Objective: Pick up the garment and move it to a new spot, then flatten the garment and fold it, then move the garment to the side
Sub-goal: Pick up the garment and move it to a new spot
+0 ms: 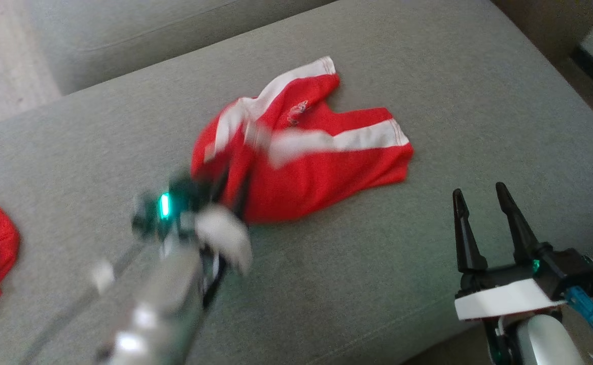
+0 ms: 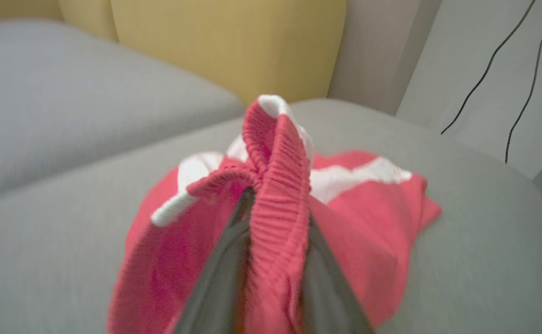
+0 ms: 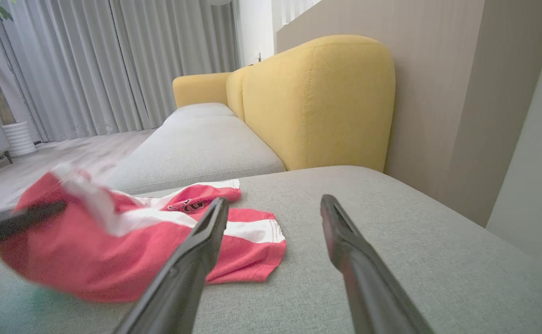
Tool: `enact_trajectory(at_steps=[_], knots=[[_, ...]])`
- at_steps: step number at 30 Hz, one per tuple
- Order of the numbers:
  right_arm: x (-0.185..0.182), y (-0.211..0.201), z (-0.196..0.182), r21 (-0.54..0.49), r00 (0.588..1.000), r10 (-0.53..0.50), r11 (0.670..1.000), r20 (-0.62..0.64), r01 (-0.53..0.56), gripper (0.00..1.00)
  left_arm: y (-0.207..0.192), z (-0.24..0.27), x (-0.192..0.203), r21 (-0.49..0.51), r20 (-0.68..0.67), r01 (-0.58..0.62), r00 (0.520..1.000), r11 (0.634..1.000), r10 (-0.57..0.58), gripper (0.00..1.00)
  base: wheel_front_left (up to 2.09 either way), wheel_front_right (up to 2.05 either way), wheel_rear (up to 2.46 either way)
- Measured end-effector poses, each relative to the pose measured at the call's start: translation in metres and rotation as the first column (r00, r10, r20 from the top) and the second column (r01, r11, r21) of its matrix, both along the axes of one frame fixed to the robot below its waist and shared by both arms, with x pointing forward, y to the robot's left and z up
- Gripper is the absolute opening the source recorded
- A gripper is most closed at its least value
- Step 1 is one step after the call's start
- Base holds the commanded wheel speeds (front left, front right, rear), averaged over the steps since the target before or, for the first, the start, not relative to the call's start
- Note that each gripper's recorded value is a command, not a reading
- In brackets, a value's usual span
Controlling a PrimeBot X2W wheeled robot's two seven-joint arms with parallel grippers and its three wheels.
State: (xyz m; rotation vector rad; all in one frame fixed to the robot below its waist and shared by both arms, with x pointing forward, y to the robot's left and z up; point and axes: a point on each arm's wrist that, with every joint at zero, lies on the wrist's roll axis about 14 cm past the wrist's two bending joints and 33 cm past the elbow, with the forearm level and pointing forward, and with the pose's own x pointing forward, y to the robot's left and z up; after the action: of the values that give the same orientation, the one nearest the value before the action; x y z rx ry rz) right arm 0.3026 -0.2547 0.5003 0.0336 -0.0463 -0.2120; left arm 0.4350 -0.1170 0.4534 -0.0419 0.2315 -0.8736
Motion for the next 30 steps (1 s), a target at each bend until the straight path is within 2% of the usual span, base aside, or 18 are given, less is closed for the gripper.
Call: enact_trajectory(at_steps=[3,5,8,9,12,18,24,28,30], knots=[[0.006,0.007,-0.001,-0.021,1.000,0.030,0.999,-0.005,-0.030,1.00,0.028,-0.038,-0.035,-0.004,-0.119,-0.082,0.990,0.997,0.081,1.00,0.00,0.00,0.00],[0.010,0.011,0.001,-0.041,0.999,0.050,0.998,-0.003,-0.050,1.00,0.046,-0.038,-0.044,-0.028,-0.132,-0.164,0.978,0.986,0.159,1.00,0.00,0.00,0.00],[0.008,0.014,-0.001,-0.034,0.998,0.061,0.998,-0.003,-0.061,1.00,0.078,-0.026,-0.053,-0.072,-0.118,-0.299,0.950,0.951,0.290,1.00,0.00,0.00,0.00],[0.008,0.014,-0.001,-0.034,0.998,0.061,0.998,-0.003,-0.061,1.00,0.078,-0.026,-0.053,-0.072,-0.118,-0.299,0.950,0.951,0.290,1.00,0.00,0.00,0.00],[0.000,0.025,-0.014,-0.014,0.995,0.090,0.996,-0.033,-0.091,1.00,0.122,-0.012,-0.062,-0.102,-0.073,-0.444,0.896,0.890,0.438,1.00,0.00,0.00,0.00],[0.003,0.048,-0.017,0.011,0.985,0.170,0.985,-0.027,-0.170,1.00,0.198,0.027,-0.081,-0.164,0.055,-0.625,0.767,0.763,0.639,1.00,0.00,0.00,0.00],[-0.003,0.071,-0.018,0.034,0.969,0.245,0.969,-0.019,-0.244,1.00,0.242,0.070,-0.098,-0.236,0.195,-0.692,0.654,0.682,0.731,1.00,0.00,0.00,0.00],[-0.008,0.086,-0.022,0.038,0.956,0.292,0.956,-0.026,-0.291,1.00,0.256,0.071,-0.114,-0.215,0.243,-0.709,0.627,0.671,0.740,1.00,0.00,0.00,0.00],[-0.008,0.091,-0.020,0.035,0.951,0.309,0.951,-0.019,-0.308,1.00,0.258,0.067,-0.121,-0.202,0.243,-0.710,0.630,0.674,0.737,1.00,0.00,0.00,0.00]])
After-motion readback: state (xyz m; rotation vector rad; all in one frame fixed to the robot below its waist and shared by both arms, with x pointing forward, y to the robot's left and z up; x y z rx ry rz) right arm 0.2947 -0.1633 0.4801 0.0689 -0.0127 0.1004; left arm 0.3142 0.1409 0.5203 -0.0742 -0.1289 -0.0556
